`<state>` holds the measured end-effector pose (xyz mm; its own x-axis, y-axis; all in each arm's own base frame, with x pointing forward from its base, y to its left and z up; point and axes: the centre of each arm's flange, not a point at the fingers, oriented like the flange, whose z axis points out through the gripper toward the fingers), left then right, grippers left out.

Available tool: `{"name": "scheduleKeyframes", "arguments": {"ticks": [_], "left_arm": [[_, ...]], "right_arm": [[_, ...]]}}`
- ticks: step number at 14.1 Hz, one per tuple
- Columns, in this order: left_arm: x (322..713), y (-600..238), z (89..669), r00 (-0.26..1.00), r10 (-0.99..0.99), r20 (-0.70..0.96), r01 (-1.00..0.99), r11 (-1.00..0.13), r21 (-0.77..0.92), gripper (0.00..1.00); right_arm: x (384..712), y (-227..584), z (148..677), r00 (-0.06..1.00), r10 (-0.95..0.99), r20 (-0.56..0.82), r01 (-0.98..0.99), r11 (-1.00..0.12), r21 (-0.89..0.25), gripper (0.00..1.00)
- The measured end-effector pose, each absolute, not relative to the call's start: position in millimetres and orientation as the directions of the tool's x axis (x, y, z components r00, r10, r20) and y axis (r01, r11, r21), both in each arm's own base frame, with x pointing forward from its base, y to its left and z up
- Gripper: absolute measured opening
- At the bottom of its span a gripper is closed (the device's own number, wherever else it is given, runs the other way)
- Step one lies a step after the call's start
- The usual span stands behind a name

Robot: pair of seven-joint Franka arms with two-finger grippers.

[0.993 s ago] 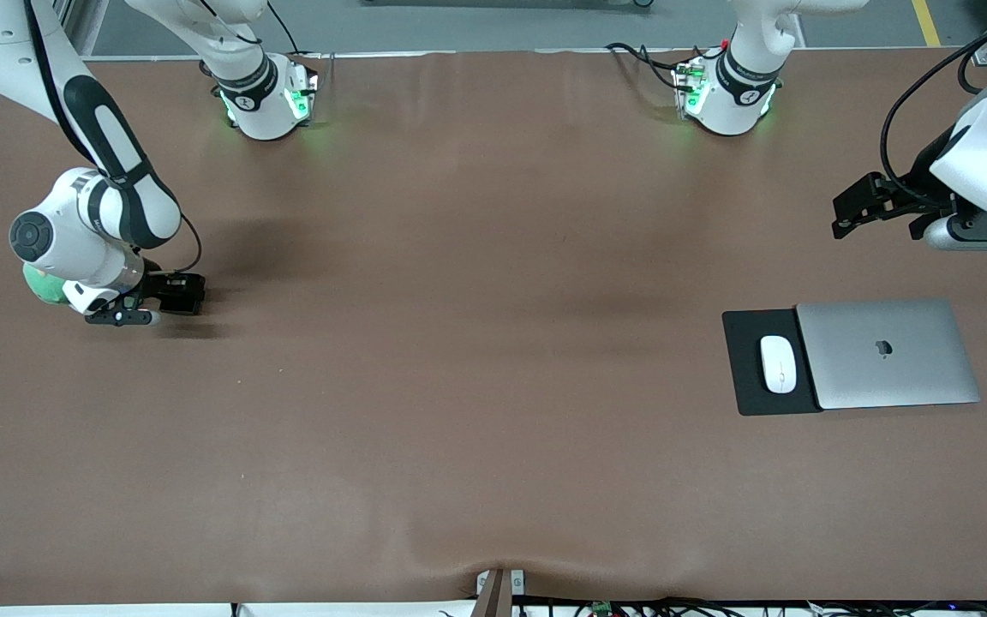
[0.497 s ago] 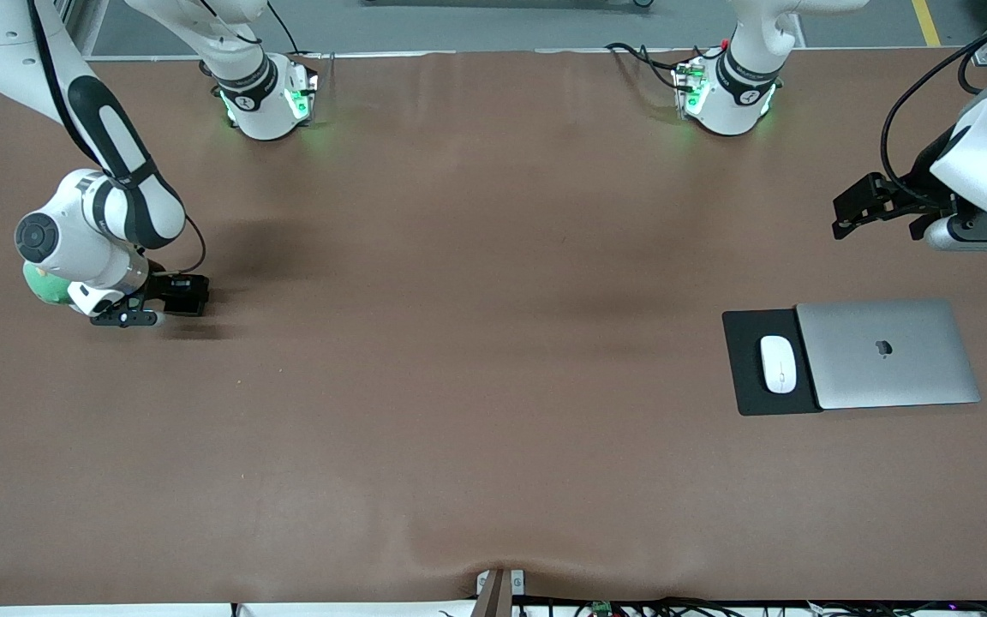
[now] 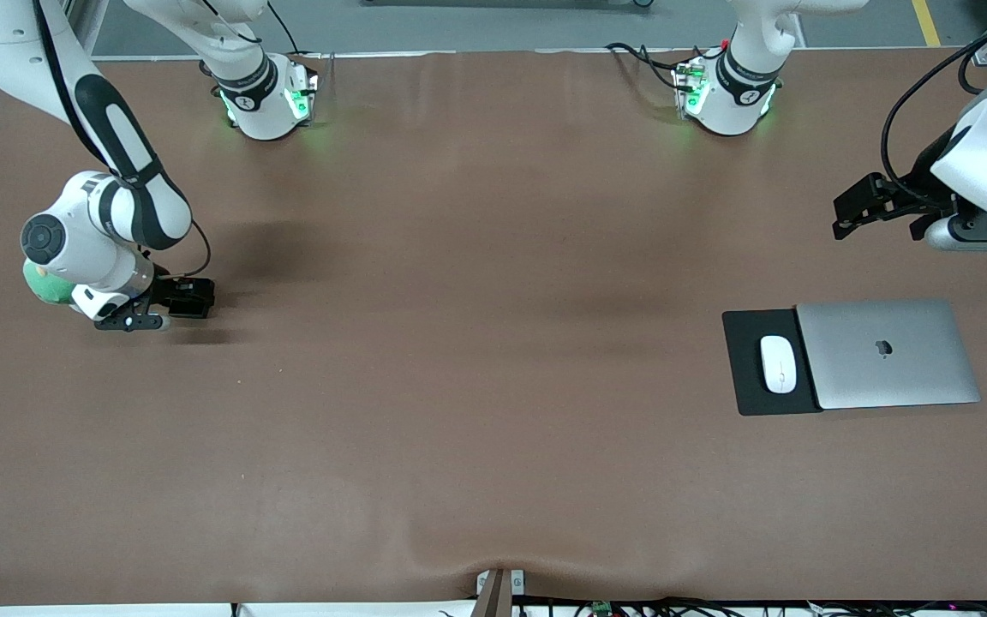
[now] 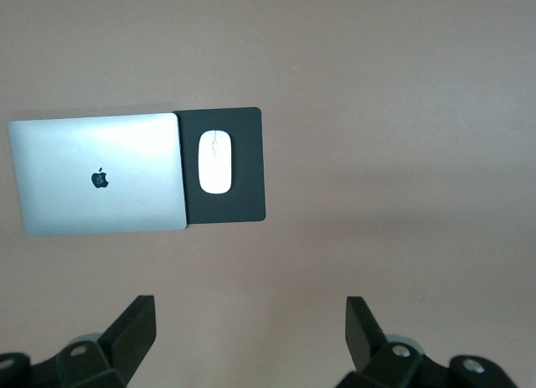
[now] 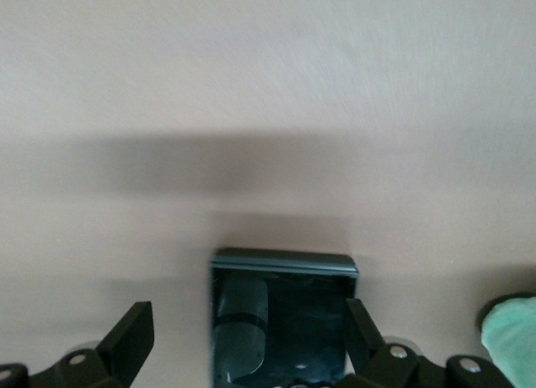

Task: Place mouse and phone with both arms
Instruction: 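Lower the black phone beside the green plush toy with the right gripper, then open the right gripper and lift it away from the phone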

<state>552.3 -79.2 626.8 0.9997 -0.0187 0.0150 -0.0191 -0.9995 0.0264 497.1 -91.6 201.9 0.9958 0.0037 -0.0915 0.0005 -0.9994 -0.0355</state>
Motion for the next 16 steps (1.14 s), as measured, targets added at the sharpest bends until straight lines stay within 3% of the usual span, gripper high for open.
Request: {"name": "scheduleKeyframes", "arguments": {"ticks": [7,16], "left_arm": [[552,-79,627,1.000,-0.019,0.015,-0.019,-0.999,0.026,1.00],[553,-79,623,1.000,-0.019,0.010,-0.019,-0.999,0.026,1.00]], "right_arm": [[566,-85,359,0.992,0.034,-0.118,0.027,-0.998,-0.061,1.00],[597,-38,490,0.985,-0.021,-0.170,-0.019,-1.000,0.014,1.00]]}}
